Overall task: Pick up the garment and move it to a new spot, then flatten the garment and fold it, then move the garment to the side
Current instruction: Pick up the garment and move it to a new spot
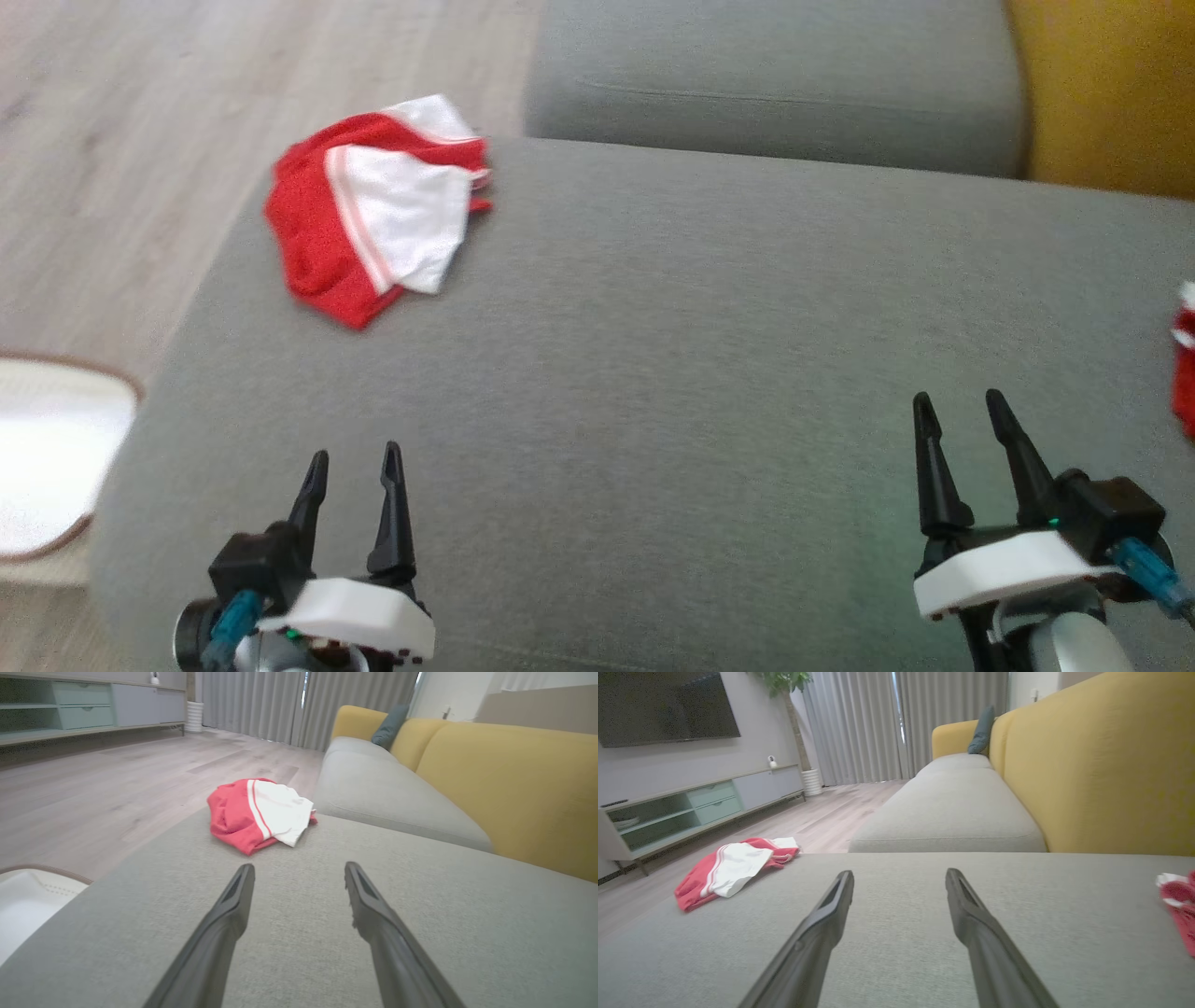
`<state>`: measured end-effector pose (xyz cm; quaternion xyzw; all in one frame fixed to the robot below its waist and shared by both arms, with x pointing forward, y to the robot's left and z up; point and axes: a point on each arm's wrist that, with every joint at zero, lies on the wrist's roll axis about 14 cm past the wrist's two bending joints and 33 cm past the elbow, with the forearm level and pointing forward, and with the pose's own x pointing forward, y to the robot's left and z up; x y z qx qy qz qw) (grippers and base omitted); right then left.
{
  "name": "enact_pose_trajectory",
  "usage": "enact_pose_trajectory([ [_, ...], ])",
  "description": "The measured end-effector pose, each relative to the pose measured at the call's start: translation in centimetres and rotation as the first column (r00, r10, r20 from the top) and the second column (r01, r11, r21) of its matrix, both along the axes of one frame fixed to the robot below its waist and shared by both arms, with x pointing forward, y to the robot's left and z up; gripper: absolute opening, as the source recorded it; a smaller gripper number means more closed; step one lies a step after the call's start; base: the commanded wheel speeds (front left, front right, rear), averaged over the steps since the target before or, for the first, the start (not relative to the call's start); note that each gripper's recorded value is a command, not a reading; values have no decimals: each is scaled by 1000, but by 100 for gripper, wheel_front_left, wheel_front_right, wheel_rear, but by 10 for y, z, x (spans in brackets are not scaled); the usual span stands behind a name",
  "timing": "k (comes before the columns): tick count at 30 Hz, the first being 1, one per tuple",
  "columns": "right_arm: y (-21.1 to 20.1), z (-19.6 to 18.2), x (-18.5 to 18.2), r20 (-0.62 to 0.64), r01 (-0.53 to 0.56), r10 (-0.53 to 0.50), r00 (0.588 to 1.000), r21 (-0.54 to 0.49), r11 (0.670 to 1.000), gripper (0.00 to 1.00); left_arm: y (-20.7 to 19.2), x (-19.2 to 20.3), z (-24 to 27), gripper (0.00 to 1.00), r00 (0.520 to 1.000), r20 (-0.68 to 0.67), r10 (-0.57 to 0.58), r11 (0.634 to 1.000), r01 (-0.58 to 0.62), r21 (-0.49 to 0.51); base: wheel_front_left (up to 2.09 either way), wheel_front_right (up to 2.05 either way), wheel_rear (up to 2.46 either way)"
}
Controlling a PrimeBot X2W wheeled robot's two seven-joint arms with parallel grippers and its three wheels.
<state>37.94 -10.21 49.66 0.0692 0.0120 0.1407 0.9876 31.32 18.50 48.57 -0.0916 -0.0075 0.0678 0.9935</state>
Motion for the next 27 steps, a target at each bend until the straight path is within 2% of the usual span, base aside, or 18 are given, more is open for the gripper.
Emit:
enact_pose_trajectory([
  [9,72,-1,11,-4,-205,205,979,3,979,100,52,-40,4,100,981,13,194,981,-194,13,0,0,0],
  [17,143,-1,5,-10,-400,400,916,10,916,100,100,-83,10,100,921,28,389,921,-389,20,0,0,0],
  [23,166,0,10,-5,-452,452,892,24,892,100,111,-89,14,100,900,32,435,900,-436,33,0,0,0],
  [27,168,-6,11,-19,-458,459,888,22,888,100,111,-92,10,100,896,13,444,895,-444,38,0,0,0],
])
